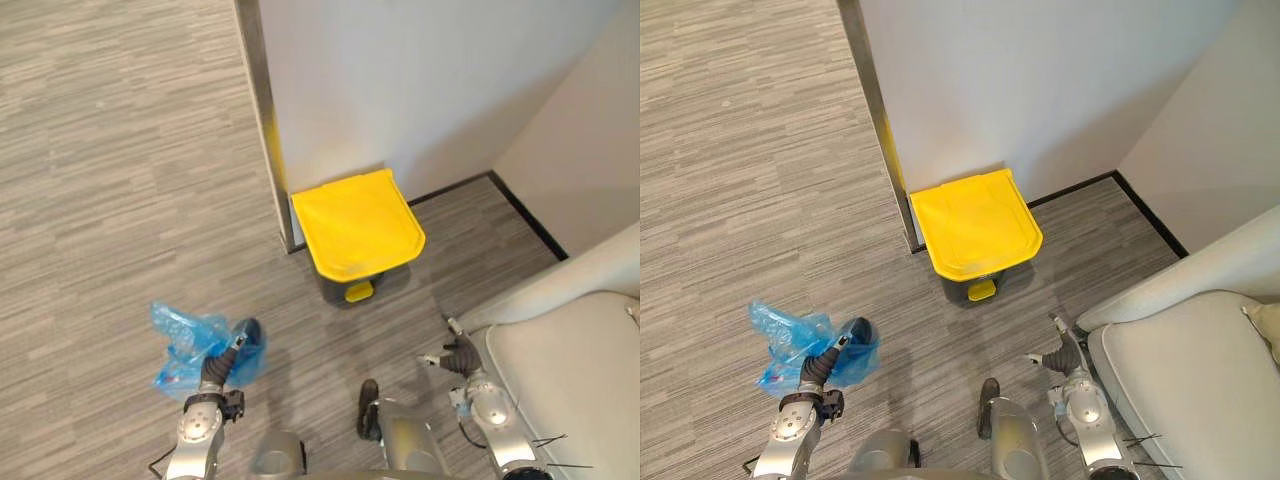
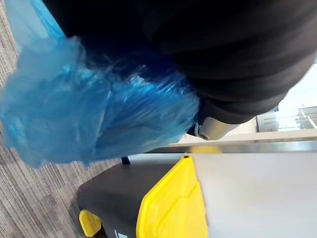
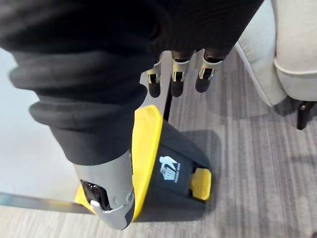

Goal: Gather rubbish on tea table into small bin, then transfer packed bag to large trash can.

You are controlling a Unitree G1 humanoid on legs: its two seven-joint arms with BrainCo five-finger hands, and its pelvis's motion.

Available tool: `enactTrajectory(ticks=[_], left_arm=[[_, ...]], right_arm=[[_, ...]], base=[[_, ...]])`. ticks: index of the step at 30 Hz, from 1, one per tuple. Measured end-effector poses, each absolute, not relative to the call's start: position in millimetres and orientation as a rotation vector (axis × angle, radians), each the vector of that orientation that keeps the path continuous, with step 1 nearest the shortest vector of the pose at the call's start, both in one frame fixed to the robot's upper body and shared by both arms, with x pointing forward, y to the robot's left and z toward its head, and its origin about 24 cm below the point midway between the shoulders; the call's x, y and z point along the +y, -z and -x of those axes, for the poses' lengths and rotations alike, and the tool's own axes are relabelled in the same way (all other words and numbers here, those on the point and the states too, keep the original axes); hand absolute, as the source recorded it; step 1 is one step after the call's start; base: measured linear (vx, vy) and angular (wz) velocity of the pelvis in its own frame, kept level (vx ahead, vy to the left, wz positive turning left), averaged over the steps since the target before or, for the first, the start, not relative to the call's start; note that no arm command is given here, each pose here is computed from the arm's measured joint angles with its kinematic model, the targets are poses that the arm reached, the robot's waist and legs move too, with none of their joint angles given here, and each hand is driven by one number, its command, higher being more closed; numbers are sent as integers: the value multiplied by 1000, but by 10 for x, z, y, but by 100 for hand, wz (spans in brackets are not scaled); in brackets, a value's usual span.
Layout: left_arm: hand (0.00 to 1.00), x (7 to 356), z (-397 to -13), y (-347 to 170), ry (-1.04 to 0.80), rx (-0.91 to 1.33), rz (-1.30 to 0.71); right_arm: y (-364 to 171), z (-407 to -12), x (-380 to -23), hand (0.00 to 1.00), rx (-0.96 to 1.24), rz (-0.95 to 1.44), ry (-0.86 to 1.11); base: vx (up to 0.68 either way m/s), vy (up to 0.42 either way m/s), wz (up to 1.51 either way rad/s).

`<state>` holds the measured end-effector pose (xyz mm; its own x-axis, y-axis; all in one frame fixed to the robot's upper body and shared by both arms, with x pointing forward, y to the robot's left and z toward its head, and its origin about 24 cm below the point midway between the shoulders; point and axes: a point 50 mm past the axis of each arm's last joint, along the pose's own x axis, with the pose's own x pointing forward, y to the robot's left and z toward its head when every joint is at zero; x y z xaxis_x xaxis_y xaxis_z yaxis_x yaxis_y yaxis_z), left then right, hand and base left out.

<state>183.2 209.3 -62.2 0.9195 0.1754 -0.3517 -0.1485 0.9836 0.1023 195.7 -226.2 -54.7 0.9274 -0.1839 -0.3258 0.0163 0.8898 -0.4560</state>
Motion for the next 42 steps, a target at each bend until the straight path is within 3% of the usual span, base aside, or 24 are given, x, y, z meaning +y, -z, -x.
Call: enactTrajectory(ticks=[8, 21, 34, 42], left_arm=[[100, 2031, -1832, 632, -108, 376, -78], [100, 2088, -1674, 741, -114, 441, -108], [100, 2136, -1650, 727, -146, 435, -98], [100, 2138, -1868, 549, -101, 349, -150]], right_arm=[[659, -1840, -2231, 0, 419, 345, 182], [892, -1613, -2471, 0, 577, 354, 243], [780, -1977, -2400, 0, 516, 370, 203], [778, -1929, -2393, 0, 511, 340, 236]], base=[[212, 184, 3], [28, 16, -16], [-68, 24, -24], [41, -7, 35]])
